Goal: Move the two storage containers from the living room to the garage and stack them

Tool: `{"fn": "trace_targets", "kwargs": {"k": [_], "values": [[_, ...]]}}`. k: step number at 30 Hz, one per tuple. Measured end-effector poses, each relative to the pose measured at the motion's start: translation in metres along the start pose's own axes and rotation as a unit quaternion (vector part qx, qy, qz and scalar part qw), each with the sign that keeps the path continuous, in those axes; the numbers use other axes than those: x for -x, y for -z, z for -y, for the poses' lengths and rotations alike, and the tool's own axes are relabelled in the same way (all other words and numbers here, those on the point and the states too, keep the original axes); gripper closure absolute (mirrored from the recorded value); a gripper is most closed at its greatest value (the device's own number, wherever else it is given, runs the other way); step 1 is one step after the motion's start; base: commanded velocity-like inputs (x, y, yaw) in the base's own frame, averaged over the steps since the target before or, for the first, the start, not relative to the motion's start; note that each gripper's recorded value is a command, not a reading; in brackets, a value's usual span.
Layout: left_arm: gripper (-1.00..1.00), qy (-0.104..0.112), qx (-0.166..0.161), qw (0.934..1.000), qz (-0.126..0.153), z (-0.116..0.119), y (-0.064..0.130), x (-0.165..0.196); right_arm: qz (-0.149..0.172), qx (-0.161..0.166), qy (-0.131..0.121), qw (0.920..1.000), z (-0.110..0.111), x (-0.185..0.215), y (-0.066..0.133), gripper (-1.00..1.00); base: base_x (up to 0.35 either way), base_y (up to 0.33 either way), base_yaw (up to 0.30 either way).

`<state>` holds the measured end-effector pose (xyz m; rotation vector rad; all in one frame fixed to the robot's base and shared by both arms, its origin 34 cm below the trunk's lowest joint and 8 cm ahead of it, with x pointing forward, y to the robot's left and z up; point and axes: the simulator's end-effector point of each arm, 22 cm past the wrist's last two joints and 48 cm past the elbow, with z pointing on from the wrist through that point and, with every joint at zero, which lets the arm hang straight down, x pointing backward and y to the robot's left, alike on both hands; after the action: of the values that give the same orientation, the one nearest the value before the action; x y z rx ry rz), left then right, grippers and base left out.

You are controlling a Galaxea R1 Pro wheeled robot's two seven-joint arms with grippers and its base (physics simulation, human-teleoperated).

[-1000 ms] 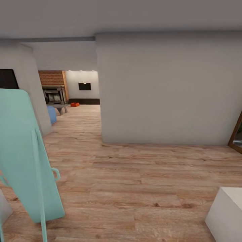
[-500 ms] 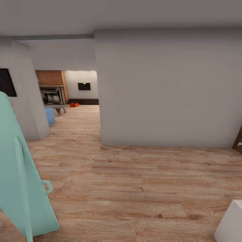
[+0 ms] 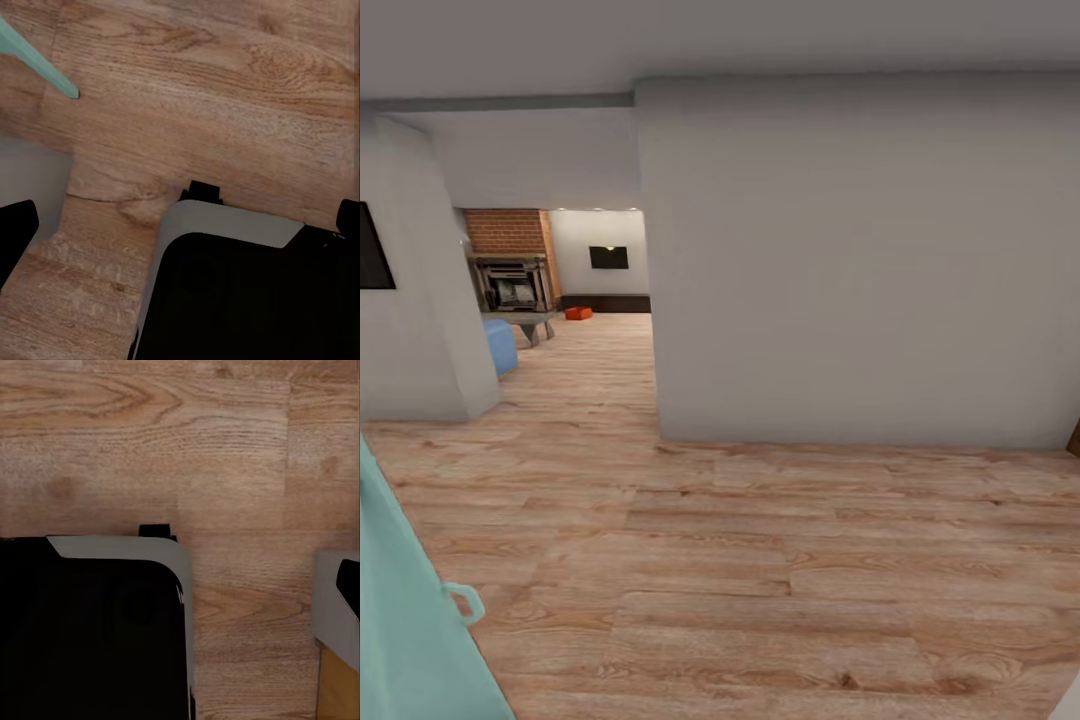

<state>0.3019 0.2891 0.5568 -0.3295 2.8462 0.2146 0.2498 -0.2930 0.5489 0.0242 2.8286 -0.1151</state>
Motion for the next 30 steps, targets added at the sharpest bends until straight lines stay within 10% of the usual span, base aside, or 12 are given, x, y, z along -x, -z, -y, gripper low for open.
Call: {"fn": "trace_targets", "kwargs": {"k": [30], "values": [[-1.00,0.002,0.001,1.0000,0.001,-0.0003,0.0000,0.0006,0.003,0.000,0.010,0.9999,0.0023,0.0011,-0.0001,-1.00,0.323,0.000,0.000]]}}
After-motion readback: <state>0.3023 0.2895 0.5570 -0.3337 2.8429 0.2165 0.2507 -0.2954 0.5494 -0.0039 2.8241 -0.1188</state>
